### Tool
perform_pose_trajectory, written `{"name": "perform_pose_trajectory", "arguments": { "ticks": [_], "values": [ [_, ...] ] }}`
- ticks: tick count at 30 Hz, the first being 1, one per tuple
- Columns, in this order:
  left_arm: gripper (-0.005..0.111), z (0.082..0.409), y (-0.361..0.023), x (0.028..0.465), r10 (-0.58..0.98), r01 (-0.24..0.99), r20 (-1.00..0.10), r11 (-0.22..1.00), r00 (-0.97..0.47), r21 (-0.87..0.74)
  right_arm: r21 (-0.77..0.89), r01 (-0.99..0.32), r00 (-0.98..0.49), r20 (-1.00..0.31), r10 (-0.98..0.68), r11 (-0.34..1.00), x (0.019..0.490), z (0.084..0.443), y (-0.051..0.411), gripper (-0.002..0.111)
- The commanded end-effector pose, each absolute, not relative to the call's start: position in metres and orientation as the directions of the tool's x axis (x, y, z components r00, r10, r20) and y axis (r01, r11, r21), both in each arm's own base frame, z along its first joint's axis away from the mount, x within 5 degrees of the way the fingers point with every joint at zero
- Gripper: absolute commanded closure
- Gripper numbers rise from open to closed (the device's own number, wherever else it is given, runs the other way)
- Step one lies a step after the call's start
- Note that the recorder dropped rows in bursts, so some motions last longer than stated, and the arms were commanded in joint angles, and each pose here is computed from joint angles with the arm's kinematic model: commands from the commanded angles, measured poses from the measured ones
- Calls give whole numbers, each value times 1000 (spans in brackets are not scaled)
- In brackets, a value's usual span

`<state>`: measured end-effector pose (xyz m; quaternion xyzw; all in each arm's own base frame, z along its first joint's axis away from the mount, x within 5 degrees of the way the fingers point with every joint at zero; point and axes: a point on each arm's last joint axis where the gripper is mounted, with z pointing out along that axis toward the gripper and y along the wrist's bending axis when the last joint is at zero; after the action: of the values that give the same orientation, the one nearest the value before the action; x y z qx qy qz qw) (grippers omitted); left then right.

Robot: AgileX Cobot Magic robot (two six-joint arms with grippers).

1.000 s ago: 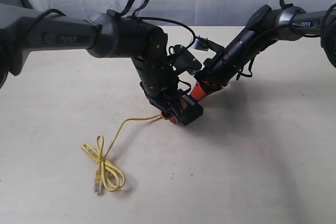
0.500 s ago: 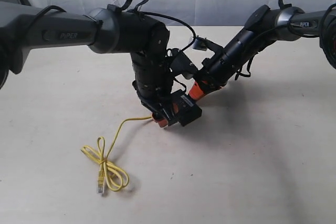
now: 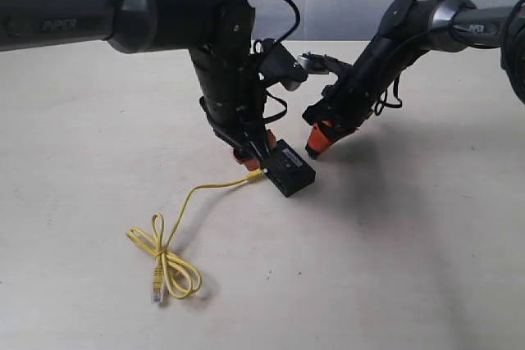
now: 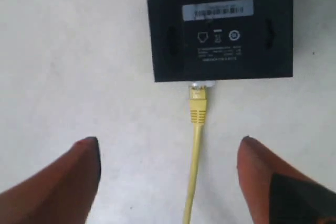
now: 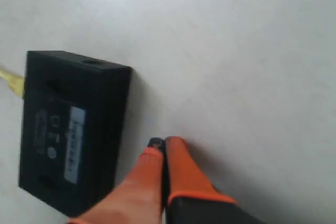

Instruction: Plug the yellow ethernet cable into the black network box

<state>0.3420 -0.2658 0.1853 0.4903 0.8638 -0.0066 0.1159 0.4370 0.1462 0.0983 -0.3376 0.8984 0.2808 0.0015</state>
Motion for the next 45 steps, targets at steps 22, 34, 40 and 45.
{"name": "perform_pose_trajectory", "arguments": {
  "ticks": [22, 34, 40, 45],
  "values": [
    [106, 289, -129, 336, 594, 562, -270, 804, -757, 195, -25, -338, -905, -264, -333, 941, 409, 253, 61, 109],
    [106, 283, -96, 293, 502, 492, -403, 860, -765, 139, -53, -200, -892, -404, -204, 978, 333, 286, 7, 109],
    [106, 298, -73, 276, 406, 410, -536, 904, -740, 117, -76, -174, -818, -543, -187, 982, 296, 299, 6, 109],
    [106, 310, -64, 253, 380, 388, -611, 913, -695, 126, -65, -152, -738, -657, -157, 986, 266, 310, 7, 109]
  ]
}}
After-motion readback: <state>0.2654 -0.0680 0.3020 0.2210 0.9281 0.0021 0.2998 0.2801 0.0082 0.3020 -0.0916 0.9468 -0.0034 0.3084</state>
